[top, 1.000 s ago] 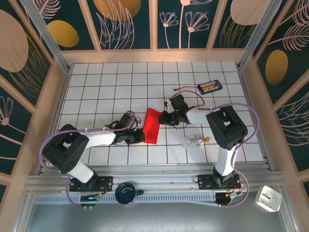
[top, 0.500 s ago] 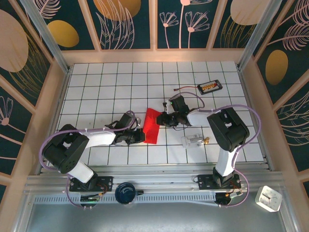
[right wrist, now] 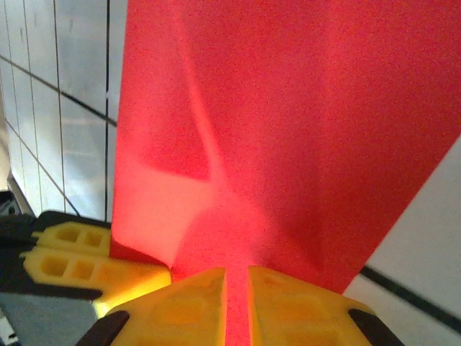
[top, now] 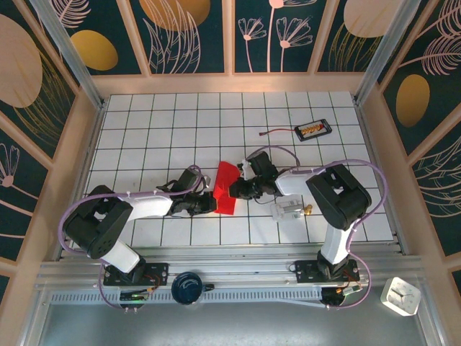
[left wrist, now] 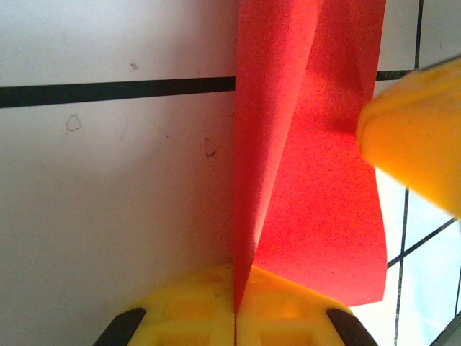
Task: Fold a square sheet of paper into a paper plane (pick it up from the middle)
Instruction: First fold the square sheet of paper in half at the center of the table.
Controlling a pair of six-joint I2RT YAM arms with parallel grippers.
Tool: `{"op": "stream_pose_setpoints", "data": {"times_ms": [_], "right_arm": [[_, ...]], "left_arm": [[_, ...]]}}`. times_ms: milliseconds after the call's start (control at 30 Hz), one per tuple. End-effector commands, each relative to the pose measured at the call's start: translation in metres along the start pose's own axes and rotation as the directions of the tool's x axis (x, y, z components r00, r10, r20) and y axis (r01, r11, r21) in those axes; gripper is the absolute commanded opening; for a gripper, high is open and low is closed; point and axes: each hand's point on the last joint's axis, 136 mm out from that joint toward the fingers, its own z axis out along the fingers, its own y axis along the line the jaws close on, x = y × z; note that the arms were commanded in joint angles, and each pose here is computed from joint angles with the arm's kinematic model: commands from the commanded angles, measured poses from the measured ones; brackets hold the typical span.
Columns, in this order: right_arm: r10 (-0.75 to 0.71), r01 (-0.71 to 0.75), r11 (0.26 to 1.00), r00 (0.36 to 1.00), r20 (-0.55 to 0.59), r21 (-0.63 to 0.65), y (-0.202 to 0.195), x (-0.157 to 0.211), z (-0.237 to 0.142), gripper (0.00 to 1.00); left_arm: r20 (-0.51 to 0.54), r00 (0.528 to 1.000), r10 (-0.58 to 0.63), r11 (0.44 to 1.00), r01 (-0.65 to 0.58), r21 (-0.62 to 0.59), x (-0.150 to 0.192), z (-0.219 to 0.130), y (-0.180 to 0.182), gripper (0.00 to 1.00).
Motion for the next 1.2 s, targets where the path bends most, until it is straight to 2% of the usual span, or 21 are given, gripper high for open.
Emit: {"op": "stream_pose_setpoints", "data": {"times_ms": [0,467,967,1167], "right_arm": [[0.003,-0.003,1.000,1.000,-0.024,-0.019,0.011,0.012,-0.004,0.16],[0.017,-0.016,1.000,0.998,-0.068,0.013,0.000,0.029,0.002,0.15],[0.065,-0.043,0.983,0.991,-0.117,0.178,-0.042,0.046,0.010,0.14],[0.093,-0.058,0.971,0.985,-0.145,0.232,-0.058,0.057,0.010,0.13]], "left_arm": [[-0.040,0.999,-0.018,0.999,0.017,-0.030,0.012,0.001,0.009,0.06],[-0.038,0.999,-0.014,0.999,0.013,-0.038,0.012,0.000,0.010,0.06],[-0.039,0.999,0.000,0.999,-0.001,-0.033,0.011,-0.002,0.007,0.07],[-0.020,1.000,0.021,0.999,-0.022,-0.048,0.005,-0.009,0.004,0.15]]}}
